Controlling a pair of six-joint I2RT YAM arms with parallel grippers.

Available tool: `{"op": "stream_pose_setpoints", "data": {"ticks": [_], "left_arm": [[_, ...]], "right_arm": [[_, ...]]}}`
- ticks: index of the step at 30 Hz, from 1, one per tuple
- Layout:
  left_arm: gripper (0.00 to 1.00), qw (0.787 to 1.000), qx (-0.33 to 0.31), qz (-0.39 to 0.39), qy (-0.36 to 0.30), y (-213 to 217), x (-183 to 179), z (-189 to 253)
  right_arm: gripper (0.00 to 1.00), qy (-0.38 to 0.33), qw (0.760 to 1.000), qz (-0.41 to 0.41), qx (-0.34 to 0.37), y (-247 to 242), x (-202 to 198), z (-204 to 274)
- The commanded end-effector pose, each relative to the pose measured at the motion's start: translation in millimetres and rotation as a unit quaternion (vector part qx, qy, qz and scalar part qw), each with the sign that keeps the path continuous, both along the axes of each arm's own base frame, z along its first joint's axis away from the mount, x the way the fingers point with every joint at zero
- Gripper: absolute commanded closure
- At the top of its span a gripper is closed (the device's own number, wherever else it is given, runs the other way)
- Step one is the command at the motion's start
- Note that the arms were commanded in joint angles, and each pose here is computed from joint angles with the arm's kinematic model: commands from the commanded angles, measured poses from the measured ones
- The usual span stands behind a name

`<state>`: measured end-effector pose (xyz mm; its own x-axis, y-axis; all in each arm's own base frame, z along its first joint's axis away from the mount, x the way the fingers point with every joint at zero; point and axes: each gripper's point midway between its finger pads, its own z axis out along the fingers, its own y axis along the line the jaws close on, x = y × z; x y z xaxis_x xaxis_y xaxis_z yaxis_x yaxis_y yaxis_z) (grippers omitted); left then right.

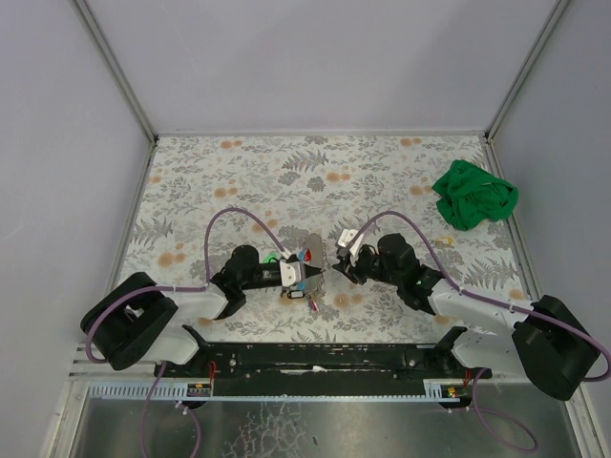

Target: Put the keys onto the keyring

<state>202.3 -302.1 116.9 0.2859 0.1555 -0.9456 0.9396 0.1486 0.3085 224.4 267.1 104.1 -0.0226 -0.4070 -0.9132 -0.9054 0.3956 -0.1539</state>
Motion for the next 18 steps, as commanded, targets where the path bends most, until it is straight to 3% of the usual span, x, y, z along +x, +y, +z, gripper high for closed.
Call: {"op": "stream_pose_setpoints", "data": {"ticks": [1,9,18], "left_arm": [[1.00,0.998,-0.034,-0.014,-0.042,-3,-2,23],[1.00,0.999,-0.033,0.003,-0.035,0,3,21],[1.00,0.999,-0.036,0.018,-0.020,0,8,19]], "right_arm": [[0.65,-0.001,0.991,-0.134,0.009,-17,36,20],[0.57,0.036,0.959,-0.282,-0.010,-56,63,24],[0.44,0.105,0.862,-0.496,-0.009,-158,101,5]]}}
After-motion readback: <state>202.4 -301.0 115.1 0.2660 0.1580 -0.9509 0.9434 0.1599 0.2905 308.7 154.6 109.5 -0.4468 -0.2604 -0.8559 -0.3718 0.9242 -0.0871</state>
